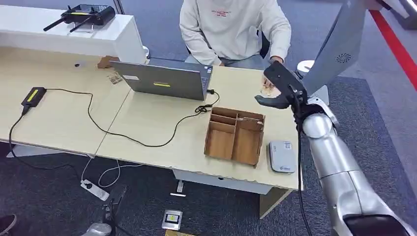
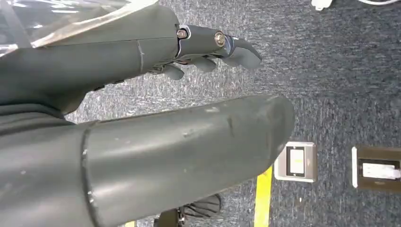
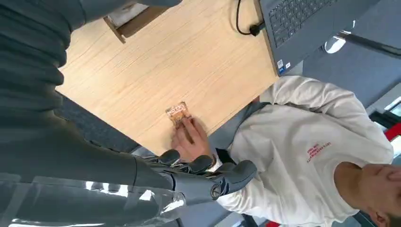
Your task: Pass the card to the sensor for recognition and then transmit it.
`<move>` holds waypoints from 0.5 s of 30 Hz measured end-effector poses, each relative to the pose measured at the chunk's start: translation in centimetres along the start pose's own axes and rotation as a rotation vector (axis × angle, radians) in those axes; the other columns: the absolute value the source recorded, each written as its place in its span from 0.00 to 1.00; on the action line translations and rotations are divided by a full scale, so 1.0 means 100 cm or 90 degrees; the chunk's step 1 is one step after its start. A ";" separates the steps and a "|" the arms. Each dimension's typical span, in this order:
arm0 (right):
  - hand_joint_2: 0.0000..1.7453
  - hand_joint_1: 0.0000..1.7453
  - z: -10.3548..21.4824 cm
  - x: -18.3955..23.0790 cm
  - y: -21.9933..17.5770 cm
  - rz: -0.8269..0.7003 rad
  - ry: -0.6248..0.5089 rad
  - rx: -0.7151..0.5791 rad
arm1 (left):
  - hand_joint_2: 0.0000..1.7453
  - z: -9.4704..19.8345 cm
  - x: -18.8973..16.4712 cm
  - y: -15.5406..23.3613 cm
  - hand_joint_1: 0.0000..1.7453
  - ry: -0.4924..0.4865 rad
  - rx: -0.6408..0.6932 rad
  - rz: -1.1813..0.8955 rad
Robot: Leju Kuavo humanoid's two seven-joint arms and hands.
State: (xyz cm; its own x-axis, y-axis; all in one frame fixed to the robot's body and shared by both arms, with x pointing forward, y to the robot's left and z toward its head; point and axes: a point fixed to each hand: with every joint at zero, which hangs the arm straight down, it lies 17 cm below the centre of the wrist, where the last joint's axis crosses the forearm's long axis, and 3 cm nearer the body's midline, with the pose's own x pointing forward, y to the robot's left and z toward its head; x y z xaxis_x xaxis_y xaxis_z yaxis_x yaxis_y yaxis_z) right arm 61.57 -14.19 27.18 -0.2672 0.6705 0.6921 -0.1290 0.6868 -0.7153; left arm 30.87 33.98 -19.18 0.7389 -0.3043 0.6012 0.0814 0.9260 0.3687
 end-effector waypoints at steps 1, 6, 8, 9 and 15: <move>1.00 0.00 0.001 0.002 -0.001 0.000 -0.003 -0.002 | 0.00 0.000 0.000 0.000 0.00 0.000 0.000 0.000; 1.00 0.00 0.005 0.008 -0.006 0.002 -0.019 -0.009 | 0.00 0.000 0.000 0.000 0.00 0.000 0.000 -0.002; 1.00 0.00 0.006 0.012 -0.008 0.003 -0.026 -0.011 | 0.00 0.000 -0.001 0.000 0.00 0.000 -0.001 -0.003; 1.00 0.00 0.007 0.013 -0.009 0.003 -0.028 -0.012 | 0.00 0.000 -0.001 0.000 0.00 0.000 -0.001 -0.003; 1.00 0.00 0.019 0.002 -0.001 0.024 -0.009 -0.002 | 0.00 0.000 0.002 0.001 0.00 -0.014 0.005 -0.017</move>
State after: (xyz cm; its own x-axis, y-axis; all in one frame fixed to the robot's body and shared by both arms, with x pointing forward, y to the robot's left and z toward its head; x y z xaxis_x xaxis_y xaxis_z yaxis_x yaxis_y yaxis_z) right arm 59.73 -14.65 27.24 -0.2849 0.6915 0.6638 -0.1156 0.6627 -0.7400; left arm 31.03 34.02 -18.99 0.7221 -0.3332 0.6062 0.0952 0.9158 0.3901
